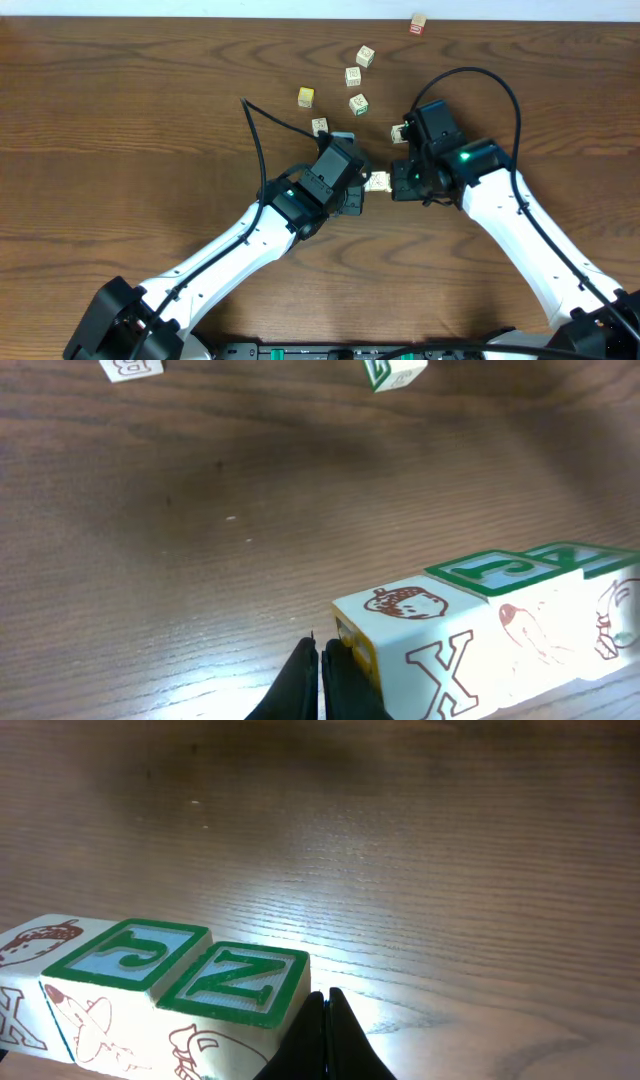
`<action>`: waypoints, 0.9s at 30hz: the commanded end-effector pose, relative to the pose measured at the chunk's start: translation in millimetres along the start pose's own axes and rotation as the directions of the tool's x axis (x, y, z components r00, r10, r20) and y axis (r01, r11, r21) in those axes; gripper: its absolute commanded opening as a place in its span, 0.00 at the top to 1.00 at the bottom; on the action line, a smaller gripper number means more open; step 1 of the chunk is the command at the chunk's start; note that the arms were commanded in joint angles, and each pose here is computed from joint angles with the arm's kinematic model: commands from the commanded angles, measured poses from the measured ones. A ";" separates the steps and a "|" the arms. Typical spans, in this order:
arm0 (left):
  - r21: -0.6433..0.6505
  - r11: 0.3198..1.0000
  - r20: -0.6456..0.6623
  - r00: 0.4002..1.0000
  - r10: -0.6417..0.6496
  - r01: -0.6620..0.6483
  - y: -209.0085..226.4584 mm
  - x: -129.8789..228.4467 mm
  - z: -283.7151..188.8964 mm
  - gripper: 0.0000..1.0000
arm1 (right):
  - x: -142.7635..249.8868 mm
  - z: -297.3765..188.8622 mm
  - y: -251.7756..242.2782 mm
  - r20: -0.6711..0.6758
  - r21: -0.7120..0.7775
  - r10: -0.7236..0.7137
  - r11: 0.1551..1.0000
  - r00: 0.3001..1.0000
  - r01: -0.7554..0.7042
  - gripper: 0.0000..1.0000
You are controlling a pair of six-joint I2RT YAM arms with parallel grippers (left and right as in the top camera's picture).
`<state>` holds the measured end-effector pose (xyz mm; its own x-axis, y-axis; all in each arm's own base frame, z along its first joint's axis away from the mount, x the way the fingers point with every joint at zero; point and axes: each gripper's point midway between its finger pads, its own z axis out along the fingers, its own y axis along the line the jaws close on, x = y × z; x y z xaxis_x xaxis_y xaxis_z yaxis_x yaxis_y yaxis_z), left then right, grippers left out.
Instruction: Lift 3 blocks
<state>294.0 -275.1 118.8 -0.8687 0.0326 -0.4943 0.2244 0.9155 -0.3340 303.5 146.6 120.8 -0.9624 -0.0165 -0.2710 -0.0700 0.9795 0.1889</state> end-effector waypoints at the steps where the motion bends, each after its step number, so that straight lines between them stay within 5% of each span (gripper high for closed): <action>1: 0.285 0.956 -0.026 0.997 0.078 -0.067 -80.8 -0.2 -23.3 0.93 | 5.1 -15.1 66.6 -0.050 -0.321 -0.063 0.946 0.997 0.043 0.99; 27: 0.252 0.966 -0.072 0.995 0.073 -0.052 -74.0 9.9 -0.7 0.93 | 16.3 28.3 59.0 -0.143 -0.292 -0.045 0.956 0.989 0.001 0.99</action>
<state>296.7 -273.8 98.5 -0.8833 0.0398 -0.4670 0.2017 0.9318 -0.3019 308.3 149.4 95.4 -0.9755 -0.0130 -0.2198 -0.0587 0.9775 0.2027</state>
